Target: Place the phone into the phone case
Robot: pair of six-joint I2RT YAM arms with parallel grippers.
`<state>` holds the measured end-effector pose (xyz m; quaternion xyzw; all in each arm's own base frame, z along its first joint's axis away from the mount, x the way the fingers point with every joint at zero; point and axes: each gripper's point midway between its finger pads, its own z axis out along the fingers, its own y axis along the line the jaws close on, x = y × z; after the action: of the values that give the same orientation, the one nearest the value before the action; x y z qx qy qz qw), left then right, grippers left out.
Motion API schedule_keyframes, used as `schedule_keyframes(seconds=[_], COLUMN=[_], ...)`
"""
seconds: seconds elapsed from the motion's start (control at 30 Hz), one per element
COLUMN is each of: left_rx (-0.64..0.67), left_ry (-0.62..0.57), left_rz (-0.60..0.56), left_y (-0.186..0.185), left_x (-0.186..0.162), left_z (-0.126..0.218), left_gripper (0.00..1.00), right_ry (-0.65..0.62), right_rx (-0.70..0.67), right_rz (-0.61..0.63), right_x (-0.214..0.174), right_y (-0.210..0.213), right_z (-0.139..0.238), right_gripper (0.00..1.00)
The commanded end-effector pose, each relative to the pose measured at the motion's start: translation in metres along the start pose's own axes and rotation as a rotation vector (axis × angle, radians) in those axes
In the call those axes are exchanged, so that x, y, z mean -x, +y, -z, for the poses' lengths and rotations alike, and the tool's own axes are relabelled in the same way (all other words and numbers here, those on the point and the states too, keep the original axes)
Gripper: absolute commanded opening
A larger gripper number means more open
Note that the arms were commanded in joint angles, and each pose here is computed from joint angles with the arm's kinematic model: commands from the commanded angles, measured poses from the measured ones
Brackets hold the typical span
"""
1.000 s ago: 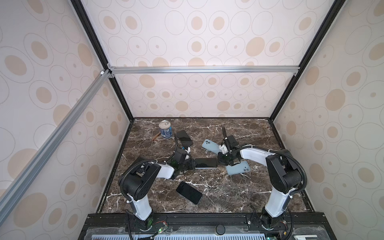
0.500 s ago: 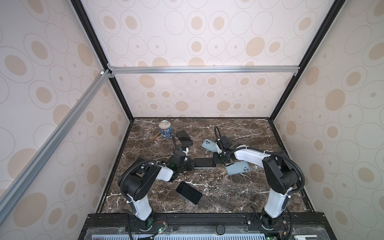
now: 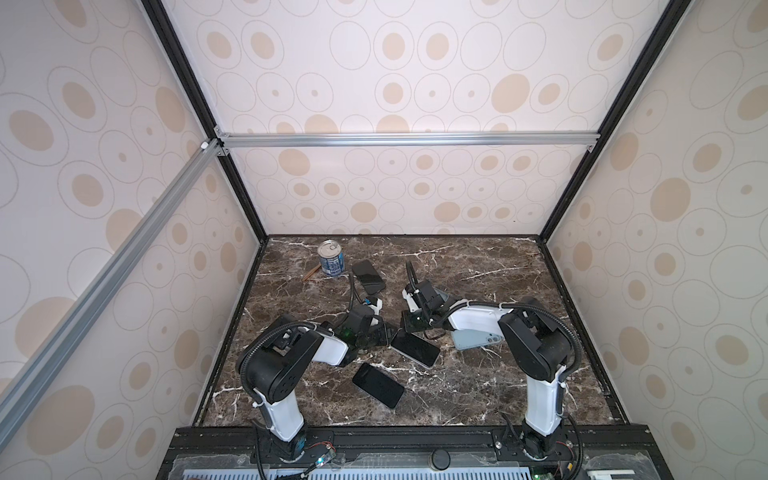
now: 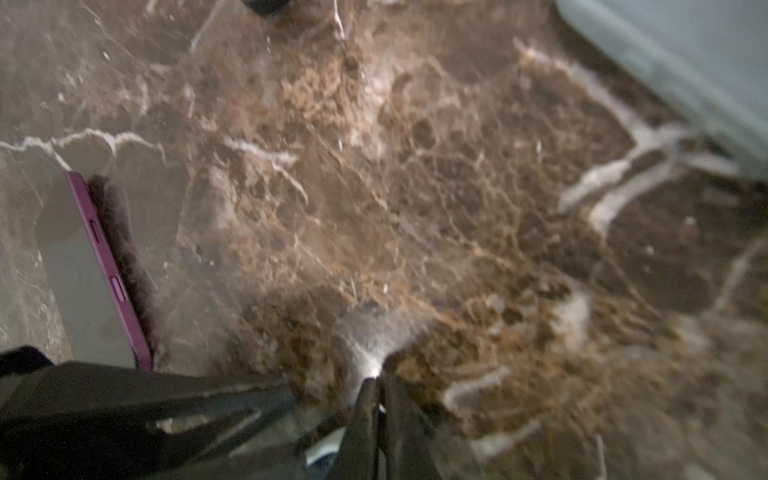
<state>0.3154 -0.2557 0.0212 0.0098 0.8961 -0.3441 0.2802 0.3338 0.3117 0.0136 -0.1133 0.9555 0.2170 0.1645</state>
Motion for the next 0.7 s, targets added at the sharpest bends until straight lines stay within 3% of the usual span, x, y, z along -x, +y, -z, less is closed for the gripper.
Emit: schedule_keyframes(seconds=[0.0,0.2,0.3,0.4,0.57,0.67], left_rx=[0.172,0.147,0.131,0.116,0.086,0.067], left_ry=[0.179,0.186,0.196,0.211,0.219,0.224], left_rz=[0.067,0.061,0.051,0.040,0.038,0.042], left_y=[0.043,0.037,0.033,0.029,0.022,0.018], left_x=[-0.055,-0.054,-0.054,-0.054,-0.054,-0.056], left_z=[0.008,0.008,0.008,0.009,0.014,0.018], left_gripper=[0.25,0.25,0.25,0.26,0.26,0.26], right_ry=[0.437,0.235,0.191,0.181,0.183,0.200], right_rx=[-0.321,-0.234,-0.161,-0.137,-0.099,-0.079], right_rz=[-0.074,-0.069,-0.070,-0.097,-0.191,-0.242], right_x=[-0.108,-0.022,-0.007,-0.020,-0.072,-0.102], right_y=[-0.081,-0.052,-0.030,-0.026,-0.028,-0.027], right_z=[0.019,0.052,0.075,0.093,0.123,0.134], right_gripper=[0.09,0.14,0.17,0.19,0.20,0.27])
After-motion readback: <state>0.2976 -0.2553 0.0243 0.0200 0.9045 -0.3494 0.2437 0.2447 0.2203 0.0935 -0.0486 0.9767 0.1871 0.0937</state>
